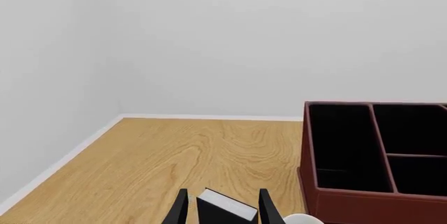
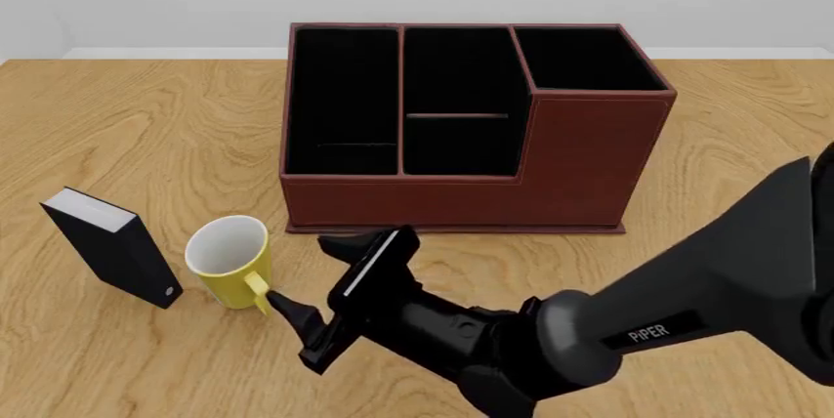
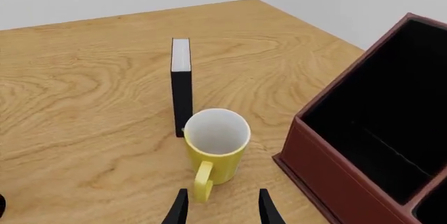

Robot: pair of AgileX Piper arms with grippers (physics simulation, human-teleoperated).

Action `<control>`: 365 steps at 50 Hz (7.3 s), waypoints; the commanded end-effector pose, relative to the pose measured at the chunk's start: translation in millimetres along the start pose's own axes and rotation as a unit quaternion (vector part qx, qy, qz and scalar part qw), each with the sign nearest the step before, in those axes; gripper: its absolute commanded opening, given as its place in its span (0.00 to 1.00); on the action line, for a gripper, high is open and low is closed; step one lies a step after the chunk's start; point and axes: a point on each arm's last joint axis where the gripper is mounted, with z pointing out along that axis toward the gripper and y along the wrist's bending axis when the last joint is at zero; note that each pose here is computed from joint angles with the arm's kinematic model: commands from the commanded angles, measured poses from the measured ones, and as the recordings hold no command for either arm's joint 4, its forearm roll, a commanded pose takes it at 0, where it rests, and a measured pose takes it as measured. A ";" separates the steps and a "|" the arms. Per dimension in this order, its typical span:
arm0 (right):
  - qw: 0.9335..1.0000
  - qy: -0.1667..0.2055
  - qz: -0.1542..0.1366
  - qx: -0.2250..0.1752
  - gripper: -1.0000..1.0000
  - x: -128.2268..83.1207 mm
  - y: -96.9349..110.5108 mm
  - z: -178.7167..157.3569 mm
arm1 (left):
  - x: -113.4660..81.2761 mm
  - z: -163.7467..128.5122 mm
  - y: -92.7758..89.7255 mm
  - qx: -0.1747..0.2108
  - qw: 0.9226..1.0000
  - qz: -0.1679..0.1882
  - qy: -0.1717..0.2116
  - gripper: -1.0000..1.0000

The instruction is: Pick up the yellow and white mug and place it to the right of the caddy.

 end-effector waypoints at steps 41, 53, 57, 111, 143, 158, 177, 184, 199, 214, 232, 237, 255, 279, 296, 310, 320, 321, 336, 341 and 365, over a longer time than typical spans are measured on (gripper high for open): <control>1.000 0.018 0.008 -0.010 1.00 15.9 8.3 30.6 | 2.4 0.5 0.0 -0.002 1.000 0.003 0.003 1.00; 1.000 0.021 0.010 -0.013 1.00 18.2 10.4 36.9 | 0.6 0.0 0.2 -0.003 1.000 0.006 0.003 1.00; 1.000 0.022 0.009 -0.014 1.00 18.1 11.1 38.3 | -0.1 -0.1 0.2 -0.003 1.000 0.004 0.002 1.00; 0.999 0.041 0.010 -0.015 1.00 35.1 12.9 55.9 | -1.5 -0.4 0.4 -0.004 1.000 0.005 0.001 1.00; 0.998 0.053 0.018 -0.012 1.00 47.3 11.6 61.6 | -3.5 -0.9 0.7 -0.007 1.000 0.004 -0.001 1.00; 0.998 0.056 0.018 -0.011 0.00 49.0 10.7 62.5 | -2.7 -0.7 0.7 -0.007 1.000 0.003 0.000 1.00; 0.998 0.055 0.011 -0.014 0.00 48.8 12.2 57.5 | -0.6 -0.2 0.4 -0.005 1.000 0.005 0.002 1.00; 0.998 0.056 0.001 -0.015 0.00 48.4 12.7 54.6 | -3.7 -1.0 0.6 -0.005 1.000 0.004 0.000 1.00; 0.997 0.061 -0.034 -0.029 0.00 50.7 22.1 43.8 | -3.7 -1.0 0.2 0.000 1.000 0.004 0.001 1.00; 0.996 0.063 -0.054 -0.033 0.00 48.8 23.3 23.0 | -1.6 -0.4 -0.6 0.010 1.000 0.002 0.000 1.00; 0.994 0.039 -0.090 -0.037 0.00 24.3 23.8 -8.3 | -8.8 -2.2 -1.1 0.022 1.000 0.000 -0.008 1.00; 0.994 0.034 -0.101 -0.039 0.00 14.3 24.2 -15.3 | -12.6 -3.1 -0.8 0.022 1.000 0.002 -0.011 1.00; 0.992 0.016 -0.122 -0.041 0.00 -6.0 24.4 -37.5 | -23.4 -6.4 0.0 0.022 1.000 0.005 -0.017 1.00; 0.988 -0.011 -0.149 -0.037 0.00 -33.3 20.6 -75.2 | -23.4 -6.4 -0.4 0.029 0.999 0.007 -0.018 1.00; 0.985 -0.016 -0.169 -0.036 0.00 -37.7 19.3 -90.4 | -26.0 -7.3 -0.9 0.042 0.999 0.013 -0.021 1.00; 0.984 -0.032 -0.175 -0.023 0.00 -41.5 13.3 -103.8 | -26.5 -7.5 -0.7 0.039 0.999 0.019 -0.018 1.00; 0.982 -0.038 -0.185 -0.016 0.00 -46.9 9.8 -114.4 | -21.3 -5.9 -1.5 0.044 0.999 0.018 -0.015 1.00; 0.982 -0.038 -0.185 -0.016 0.00 -46.9 9.8 -114.4 | -21.3 -5.9 -1.5 0.044 0.999 0.018 -0.015 1.00; 0.978 -0.053 -0.201 -0.001 0.00 -56.9 3.7 -133.2 | -16.0 -4.3 -2.0 0.044 0.999 0.021 -0.013 1.00; 0.978 -0.054 -0.204 0.004 0.00 -58.5 1.4 -138.0 | -14.1 -3.7 -2.1 0.044 0.999 0.019 -0.012 1.00; 0.973 -0.061 -0.220 0.028 0.00 -64.1 -8.2 -161.3 | -10.3 -2.7 -2.8 0.050 0.999 0.017 -0.010 1.00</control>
